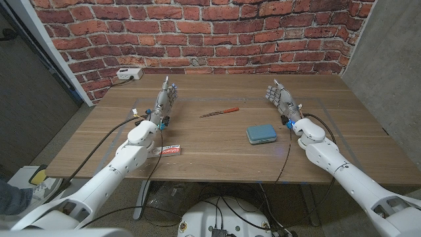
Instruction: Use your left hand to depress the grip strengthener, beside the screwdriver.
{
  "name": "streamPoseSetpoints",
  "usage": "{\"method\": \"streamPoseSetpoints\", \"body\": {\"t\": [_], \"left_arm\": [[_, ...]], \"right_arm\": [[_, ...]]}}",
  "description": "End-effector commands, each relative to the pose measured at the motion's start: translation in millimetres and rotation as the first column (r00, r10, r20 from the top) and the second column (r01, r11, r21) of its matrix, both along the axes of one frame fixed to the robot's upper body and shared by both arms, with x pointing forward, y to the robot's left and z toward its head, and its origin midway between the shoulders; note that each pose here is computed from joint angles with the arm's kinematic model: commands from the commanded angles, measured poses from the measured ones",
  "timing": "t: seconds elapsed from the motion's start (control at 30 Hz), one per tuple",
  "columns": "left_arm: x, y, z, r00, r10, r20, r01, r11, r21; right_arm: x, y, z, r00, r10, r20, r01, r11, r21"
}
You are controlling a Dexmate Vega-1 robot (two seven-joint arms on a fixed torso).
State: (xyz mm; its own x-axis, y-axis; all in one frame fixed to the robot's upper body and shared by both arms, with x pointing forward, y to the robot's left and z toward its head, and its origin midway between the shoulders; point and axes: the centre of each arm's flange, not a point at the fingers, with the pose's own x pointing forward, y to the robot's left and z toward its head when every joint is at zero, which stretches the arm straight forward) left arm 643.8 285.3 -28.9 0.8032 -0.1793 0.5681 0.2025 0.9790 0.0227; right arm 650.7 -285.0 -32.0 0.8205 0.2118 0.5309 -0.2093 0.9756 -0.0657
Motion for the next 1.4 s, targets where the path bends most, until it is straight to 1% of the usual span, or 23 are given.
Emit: {"method": "streamPoseSetpoints", "body": {"t": [0.03,0.23,0.37,0.4,0.43,0.47,0.5,0.67,0.77,0.9,1.07,1.2,1.3,1.33,1.4], "left_arm": [[-16.2,-6.5,0.6,0.999,0.005,0.036,-0.005,1.0,0.008],[-30.4,0.4,-3.0,0.996,0.042,0.075,-0.042,0.999,-0.01],[-37.1,9.4,-4.6,0.994,0.065,0.086,-0.066,0.998,0.017],[-38.4,11.8,-4.9,0.994,0.068,0.09,-0.07,0.997,0.022],[-40.4,16.2,-5.7,0.992,0.075,0.098,-0.078,0.997,0.028],[-40.4,16.2,-5.7,0.992,0.075,0.099,-0.078,0.997,0.028],[-42.6,20.4,-6.7,0.991,0.081,0.107,-0.085,0.996,0.033],[-48.6,29.2,-11.7,0.986,0.108,0.125,-0.114,0.993,0.038],[-49.4,35.0,-15.4,0.984,0.124,0.132,-0.13,0.991,0.043],[-49.7,41.9,-19.6,0.981,0.134,0.143,-0.143,0.988,0.056],[-56.2,49.9,-28.0,0.977,0.159,0.142,-0.169,0.984,0.058],[-63.4,56.7,-33.1,0.969,0.203,0.143,-0.211,0.977,0.038],[-67.3,63.1,-32.3,0.96,0.236,0.147,-0.243,0.97,0.031],[-68.7,65.3,-31.9,0.955,0.253,0.154,-0.261,0.965,0.033],[-71.1,69.9,-31.9,0.938,0.304,0.164,-0.316,0.947,0.051]], "right_arm": [[-9.1,4.0,-3.4,1.0,-0.005,-0.003,0.005,0.999,-0.046],[-15.3,4.3,-3.8,1.0,-0.01,0.011,0.01,0.999,-0.044],[-19.5,6.7,-2.1,0.997,-0.033,0.063,0.038,0.997,-0.073],[-20.0,7.7,-1.4,0.997,-0.036,0.074,0.041,0.997,-0.069],[-20.0,10.0,0.1,0.995,-0.031,0.096,0.038,0.997,-0.069],[-20.0,10.0,0.1,0.995,-0.03,0.099,0.037,0.997,-0.069],[-20.3,12.7,1.8,0.994,-0.027,0.109,0.034,0.997,-0.064],[-21.6,18.4,5.9,0.993,-0.028,0.116,0.039,0.995,-0.094],[-22.7,19.7,7.2,0.992,-0.034,0.121,0.047,0.993,-0.107],[-23.6,19.9,7.5,0.992,-0.032,0.123,0.045,0.993,-0.105],[-24.1,20.6,6.1,0.994,-0.033,0.106,0.045,0.993,-0.107],[-23.7,20.9,3.4,0.996,-0.034,0.088,0.044,0.993,-0.108],[-24.0,21.2,2.5,0.995,-0.034,0.093,0.044,0.993,-0.112],[-24.2,21.3,2.4,0.995,-0.037,0.094,0.047,0.993,-0.106],[-24.7,21.7,2.6,0.994,-0.037,0.099,0.048,0.993,-0.109]]}}
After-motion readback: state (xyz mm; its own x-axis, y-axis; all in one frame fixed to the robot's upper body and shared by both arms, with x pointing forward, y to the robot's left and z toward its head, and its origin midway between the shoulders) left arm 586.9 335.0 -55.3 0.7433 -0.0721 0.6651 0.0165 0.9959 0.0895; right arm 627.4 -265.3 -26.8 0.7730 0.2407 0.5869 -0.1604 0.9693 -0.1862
